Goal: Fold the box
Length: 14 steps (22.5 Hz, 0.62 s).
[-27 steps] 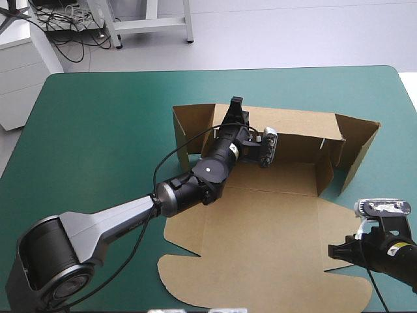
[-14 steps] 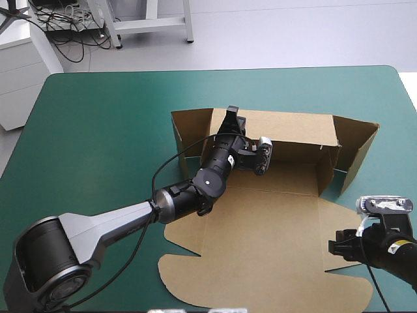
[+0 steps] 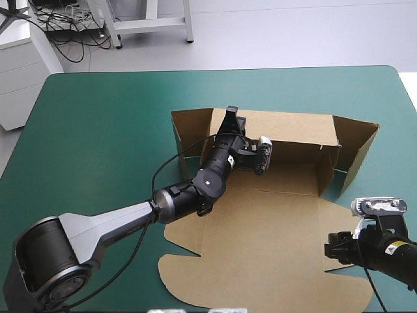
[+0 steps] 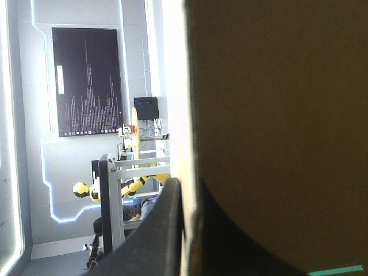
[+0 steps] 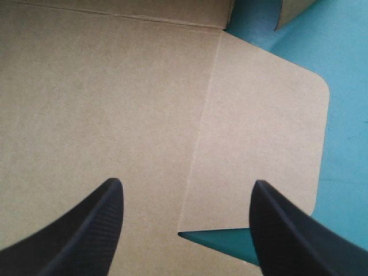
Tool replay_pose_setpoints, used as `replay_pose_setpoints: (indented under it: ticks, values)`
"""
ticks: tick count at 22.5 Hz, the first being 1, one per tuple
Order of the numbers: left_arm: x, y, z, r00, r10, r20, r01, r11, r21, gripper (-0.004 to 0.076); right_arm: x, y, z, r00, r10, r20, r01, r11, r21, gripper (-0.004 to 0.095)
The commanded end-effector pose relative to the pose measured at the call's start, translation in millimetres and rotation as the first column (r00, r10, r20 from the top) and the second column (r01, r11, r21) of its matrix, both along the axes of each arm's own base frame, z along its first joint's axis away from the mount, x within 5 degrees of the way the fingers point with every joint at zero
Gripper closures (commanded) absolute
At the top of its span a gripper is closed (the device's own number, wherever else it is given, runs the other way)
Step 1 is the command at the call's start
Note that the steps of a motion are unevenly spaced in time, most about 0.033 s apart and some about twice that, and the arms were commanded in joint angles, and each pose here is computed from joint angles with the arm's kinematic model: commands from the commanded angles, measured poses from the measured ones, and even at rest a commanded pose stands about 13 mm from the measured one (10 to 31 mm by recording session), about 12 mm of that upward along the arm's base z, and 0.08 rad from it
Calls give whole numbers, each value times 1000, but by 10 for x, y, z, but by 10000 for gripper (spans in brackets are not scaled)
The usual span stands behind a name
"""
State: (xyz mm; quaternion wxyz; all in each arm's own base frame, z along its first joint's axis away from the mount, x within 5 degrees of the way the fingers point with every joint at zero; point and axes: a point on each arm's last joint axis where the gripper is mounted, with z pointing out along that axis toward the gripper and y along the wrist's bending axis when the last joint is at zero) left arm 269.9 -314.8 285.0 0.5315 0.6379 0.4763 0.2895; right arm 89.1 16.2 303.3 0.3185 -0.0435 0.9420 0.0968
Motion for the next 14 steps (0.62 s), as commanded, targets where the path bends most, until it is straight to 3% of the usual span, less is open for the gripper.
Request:
replay_pose_setpoints:
  ticks: [1, 4, 6, 10, 14]
  values:
    - [-49, 38, 261, 997, -5, 78, 8, 999, -32, 734, 61, -31, 197, 993, -20, 115, 23, 999, -24, 352]
    - [-49, 38, 261, 997, -5, 78, 8, 999, -32, 734, 83, -107, 578, 974, -54, 219, 77, 992, -98, 352]
    - [-49, 39, 260, 997, -4, 76, 7, 999, -34, 734, 124, -180, 1020, 932, -91, 350, 150, 978, -144, 352]
    - [-50, 40, 254, 998, 2, 64, 1, 998, -58, 734, 313, -237, 1571, 847, -162, 507, 238, 967, -89, 352]
    - [-53, 45, 229, 1000, 24, 18, -22, 990, -138, 734, 818, -309, 1744, 853, -214, 477, 278, 958, -68, 352]
